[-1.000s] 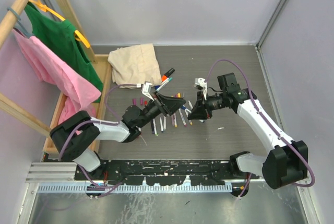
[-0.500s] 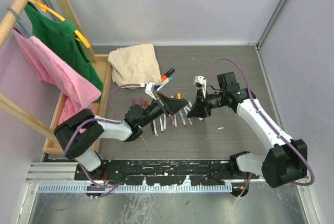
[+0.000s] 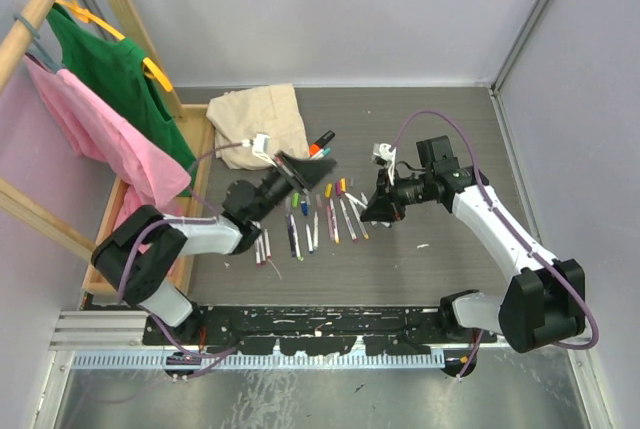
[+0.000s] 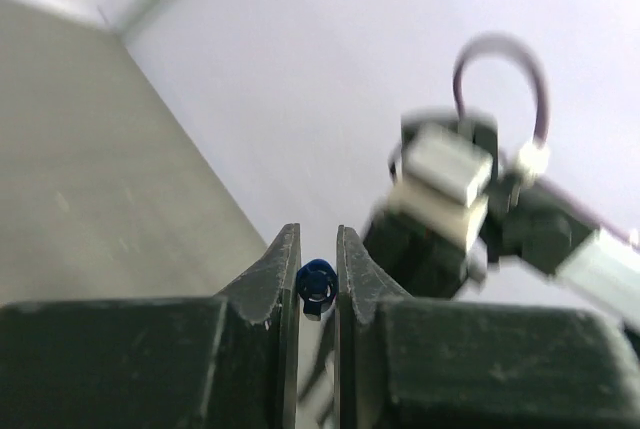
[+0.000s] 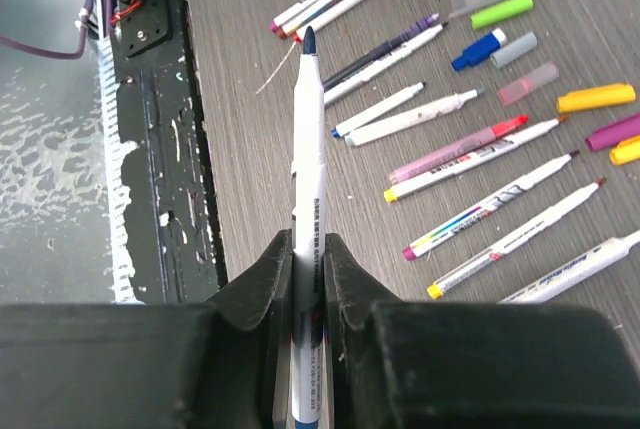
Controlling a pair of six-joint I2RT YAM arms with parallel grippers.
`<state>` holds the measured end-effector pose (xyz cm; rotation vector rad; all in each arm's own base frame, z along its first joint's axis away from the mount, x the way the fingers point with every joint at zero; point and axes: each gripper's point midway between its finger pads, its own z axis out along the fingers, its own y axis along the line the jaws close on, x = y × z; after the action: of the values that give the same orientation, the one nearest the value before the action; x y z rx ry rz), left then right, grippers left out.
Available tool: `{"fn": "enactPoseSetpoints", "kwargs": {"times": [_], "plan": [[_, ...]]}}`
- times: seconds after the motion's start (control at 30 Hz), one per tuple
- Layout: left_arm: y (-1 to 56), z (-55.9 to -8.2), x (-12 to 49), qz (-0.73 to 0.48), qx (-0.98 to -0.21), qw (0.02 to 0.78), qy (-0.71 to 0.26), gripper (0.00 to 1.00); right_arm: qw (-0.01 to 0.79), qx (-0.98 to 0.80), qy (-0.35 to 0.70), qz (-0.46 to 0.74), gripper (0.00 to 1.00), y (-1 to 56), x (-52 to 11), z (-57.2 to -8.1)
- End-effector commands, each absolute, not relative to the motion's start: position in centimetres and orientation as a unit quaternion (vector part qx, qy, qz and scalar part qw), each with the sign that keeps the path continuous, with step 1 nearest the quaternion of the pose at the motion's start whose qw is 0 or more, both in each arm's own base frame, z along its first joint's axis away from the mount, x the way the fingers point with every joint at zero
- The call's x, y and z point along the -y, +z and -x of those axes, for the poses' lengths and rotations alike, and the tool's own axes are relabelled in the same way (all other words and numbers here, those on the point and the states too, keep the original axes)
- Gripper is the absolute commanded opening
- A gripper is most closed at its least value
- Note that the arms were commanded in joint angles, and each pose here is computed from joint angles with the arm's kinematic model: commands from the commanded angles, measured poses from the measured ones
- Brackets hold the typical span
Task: Open the pen caps
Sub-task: Open the pen cap from the pen.
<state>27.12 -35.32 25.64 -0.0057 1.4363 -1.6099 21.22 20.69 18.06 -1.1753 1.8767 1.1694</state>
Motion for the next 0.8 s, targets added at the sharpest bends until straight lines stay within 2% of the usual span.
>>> {"fn": "enactPoseSetpoints", "kwargs": {"times": [0.0, 0.17, 0.3, 0.47, 0.77], "plan": [[33.6, -31.5, 30.1, 0.050, -0.495, 0.564, -0.659, 0.00, 0.313, -0.712, 0.435, 0.454, 0.01, 18.1, -20.4, -21.2], [32.8, -32.8, 29.2, 0.052, -0.521, 0.569, -0.634, 0.00, 0.333, -0.754, 0.378, 0.422, 0.01, 16.7, -19.3, -23.6], [30.4, -33.1, 29.4, 0.048, -0.573, 0.558, -0.599, 0.00, 0.374, -0.820, 0.276, 0.333, 0.01, 14.8, -16.9, -27.8], [26.6, -33.7, 29.4, 0.059, -0.646, 0.526, -0.549, 0.00, 0.405, -0.864, 0.199, 0.222, 0.01, 13.0, -14.3, -31.4], [22.4, -34.1, 27.9, 0.097, -0.721, 0.494, -0.477, 0.00, 0.358, -0.906, 0.159, 0.158, 0.08, 8.9, -13.0, -33.0]]}}
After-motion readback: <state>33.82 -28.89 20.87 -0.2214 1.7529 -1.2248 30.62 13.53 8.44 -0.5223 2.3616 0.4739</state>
